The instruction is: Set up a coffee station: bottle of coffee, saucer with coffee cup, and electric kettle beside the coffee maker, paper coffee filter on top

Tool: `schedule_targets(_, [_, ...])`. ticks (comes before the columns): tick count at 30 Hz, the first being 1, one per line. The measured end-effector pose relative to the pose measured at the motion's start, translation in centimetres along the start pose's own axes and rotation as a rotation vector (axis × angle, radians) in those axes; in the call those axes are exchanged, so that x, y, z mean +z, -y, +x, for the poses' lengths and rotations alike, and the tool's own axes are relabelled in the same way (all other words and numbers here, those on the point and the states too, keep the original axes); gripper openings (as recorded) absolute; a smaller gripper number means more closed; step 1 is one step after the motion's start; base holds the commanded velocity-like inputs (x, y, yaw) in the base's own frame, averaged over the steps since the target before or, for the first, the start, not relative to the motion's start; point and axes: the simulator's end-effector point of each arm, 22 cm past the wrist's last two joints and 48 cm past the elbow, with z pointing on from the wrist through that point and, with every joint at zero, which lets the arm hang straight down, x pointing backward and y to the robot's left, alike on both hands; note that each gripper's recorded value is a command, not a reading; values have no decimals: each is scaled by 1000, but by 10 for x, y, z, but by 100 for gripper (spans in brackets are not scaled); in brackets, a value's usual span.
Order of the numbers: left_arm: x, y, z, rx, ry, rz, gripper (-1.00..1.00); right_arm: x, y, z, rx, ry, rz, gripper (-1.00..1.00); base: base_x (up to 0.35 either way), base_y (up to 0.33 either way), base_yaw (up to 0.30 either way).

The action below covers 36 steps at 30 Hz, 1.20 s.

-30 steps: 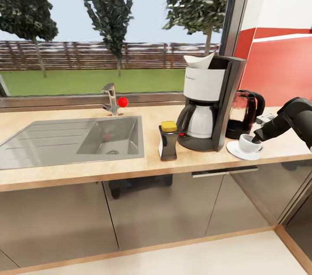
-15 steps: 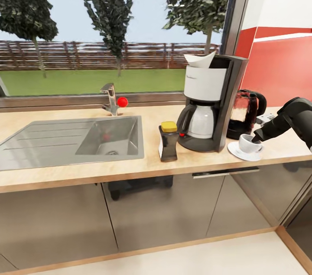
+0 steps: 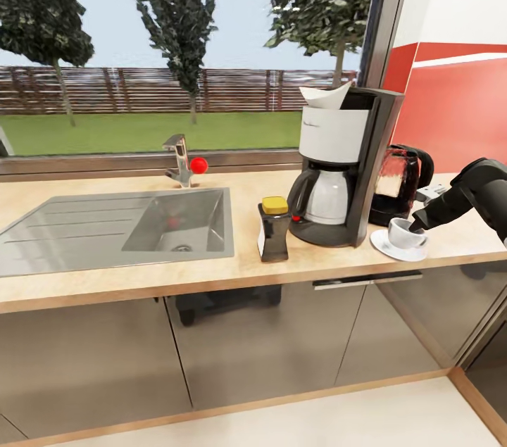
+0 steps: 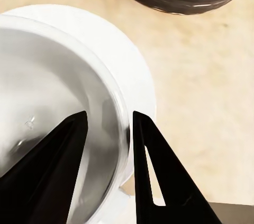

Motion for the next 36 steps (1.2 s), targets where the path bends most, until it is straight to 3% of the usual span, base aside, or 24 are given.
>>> schedule_targets(36, [6, -5, 5, -1, 0, 1, 100, 6, -2, 5, -2, 4, 1, -100, 0, 0, 0])
